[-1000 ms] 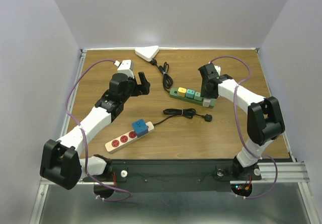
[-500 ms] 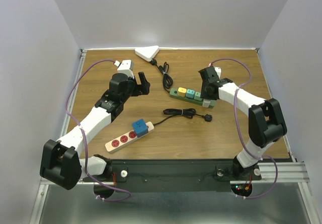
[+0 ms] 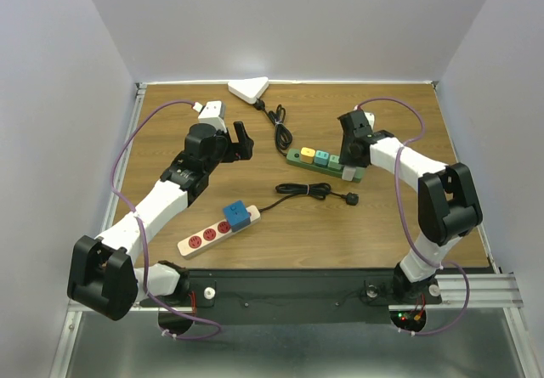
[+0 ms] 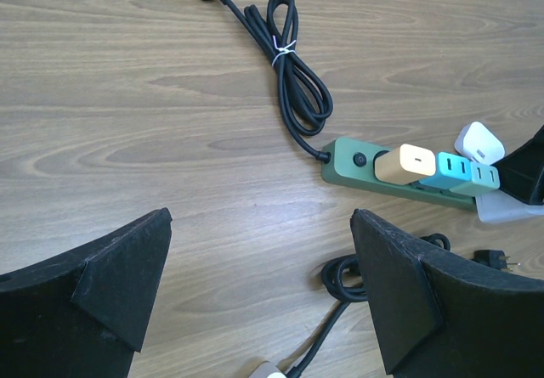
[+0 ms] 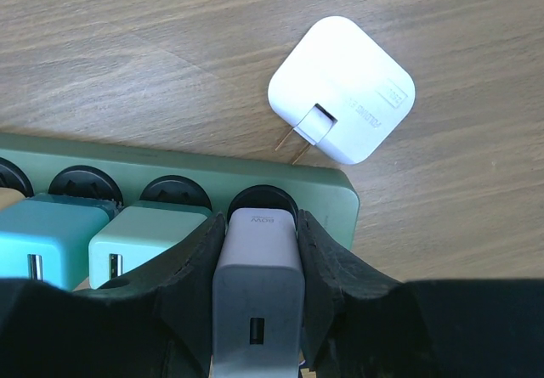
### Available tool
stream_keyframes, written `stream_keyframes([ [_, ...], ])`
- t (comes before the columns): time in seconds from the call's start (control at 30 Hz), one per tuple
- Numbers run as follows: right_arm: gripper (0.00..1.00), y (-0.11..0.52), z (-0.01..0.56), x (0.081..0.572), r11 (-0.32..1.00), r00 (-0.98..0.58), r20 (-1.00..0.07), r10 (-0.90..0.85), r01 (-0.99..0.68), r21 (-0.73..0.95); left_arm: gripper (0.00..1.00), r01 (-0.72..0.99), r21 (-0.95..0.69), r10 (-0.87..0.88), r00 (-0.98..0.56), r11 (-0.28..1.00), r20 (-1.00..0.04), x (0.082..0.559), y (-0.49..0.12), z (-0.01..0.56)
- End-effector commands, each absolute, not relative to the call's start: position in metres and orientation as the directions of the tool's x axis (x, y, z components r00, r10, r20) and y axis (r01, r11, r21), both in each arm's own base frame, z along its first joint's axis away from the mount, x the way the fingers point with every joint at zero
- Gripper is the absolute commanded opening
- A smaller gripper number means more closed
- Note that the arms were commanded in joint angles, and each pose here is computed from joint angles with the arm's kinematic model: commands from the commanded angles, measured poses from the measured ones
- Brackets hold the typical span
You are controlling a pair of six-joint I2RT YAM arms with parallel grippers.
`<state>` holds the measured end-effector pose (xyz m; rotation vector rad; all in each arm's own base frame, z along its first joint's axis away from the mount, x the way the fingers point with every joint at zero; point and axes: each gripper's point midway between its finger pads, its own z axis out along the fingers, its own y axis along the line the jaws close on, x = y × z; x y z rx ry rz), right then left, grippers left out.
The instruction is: Insert the plug
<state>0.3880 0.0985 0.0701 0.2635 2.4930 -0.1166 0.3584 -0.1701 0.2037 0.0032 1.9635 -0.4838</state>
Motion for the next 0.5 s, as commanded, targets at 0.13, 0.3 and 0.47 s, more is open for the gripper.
stream_keyframes([
  [0.13, 0.00, 0.081, 0.010, 0.348, 0.976, -0.902, -0.416, 0.116, 0.180, -0.119, 0.99, 0.229, -0.342, -0.238, -0.384, 0.911, -0.892, 0.358, -0.166, 0.224],
  [0.3, 0.02, 0.080, 0.041, 0.358, 0.977, -0.874, -0.471, 0.119, 0.188, -0.103, 0.99, 0.224, -0.338, -0.237, -0.381, 0.914, -0.894, 0.360, -0.165, 0.225],
  [0.47, 0.21, 0.084, 0.069, 0.366, 0.979, -0.851, -0.510, 0.130, 0.190, -0.068, 0.99, 0.222, -0.336, -0.235, -0.383, 0.915, -0.894, 0.360, -0.165, 0.226],
])
